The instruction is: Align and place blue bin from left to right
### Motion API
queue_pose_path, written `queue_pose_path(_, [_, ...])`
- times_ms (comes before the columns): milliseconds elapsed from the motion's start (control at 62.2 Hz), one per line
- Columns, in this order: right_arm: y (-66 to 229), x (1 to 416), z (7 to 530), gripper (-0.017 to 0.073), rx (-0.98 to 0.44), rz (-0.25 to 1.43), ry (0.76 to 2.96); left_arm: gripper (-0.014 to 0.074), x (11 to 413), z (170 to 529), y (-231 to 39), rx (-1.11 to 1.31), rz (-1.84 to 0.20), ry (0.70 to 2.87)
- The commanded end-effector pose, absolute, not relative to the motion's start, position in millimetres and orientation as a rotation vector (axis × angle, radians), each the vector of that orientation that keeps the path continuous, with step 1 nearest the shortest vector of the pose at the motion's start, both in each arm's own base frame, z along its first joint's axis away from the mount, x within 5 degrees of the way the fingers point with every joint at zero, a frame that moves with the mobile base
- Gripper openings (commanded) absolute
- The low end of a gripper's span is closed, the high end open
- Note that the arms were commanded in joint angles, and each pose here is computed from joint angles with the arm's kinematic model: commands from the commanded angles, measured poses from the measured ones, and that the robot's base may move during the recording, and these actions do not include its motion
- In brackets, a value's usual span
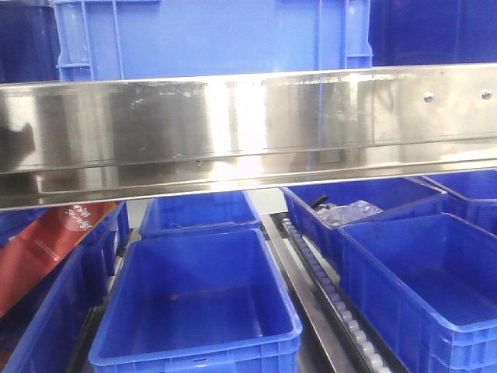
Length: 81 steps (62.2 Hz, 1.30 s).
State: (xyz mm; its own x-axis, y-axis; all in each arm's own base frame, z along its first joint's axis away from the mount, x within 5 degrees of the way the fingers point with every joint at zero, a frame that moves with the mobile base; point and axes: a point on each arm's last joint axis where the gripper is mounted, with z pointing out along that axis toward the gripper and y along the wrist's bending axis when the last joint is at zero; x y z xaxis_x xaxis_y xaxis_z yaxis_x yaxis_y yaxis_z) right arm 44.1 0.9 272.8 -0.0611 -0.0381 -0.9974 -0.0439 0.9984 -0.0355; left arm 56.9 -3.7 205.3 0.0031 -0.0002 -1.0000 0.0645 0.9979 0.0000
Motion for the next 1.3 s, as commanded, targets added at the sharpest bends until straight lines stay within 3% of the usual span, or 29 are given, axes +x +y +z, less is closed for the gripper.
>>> queue_pose_path(0, [-0.7,49.1,261.1,-0.0162,0.007,-0.011,1.594,-0.0111,56.4,207.2,-3.5,0.048,-0.049,1.549])
queue_pose_path(354, [-7.6,61.1,208.5,-0.0162,0.121,-0.073,1.569,-0.0111,56.4,207.2,-3.5,0.048,-0.049,1.549])
queue_pose_path(1287, [-8.4,55.9,205.8,-0.0162,0.105,-0.131,1.563,-0.0111,56.3,207.4,-3.5,0.048,-0.049,1.547])
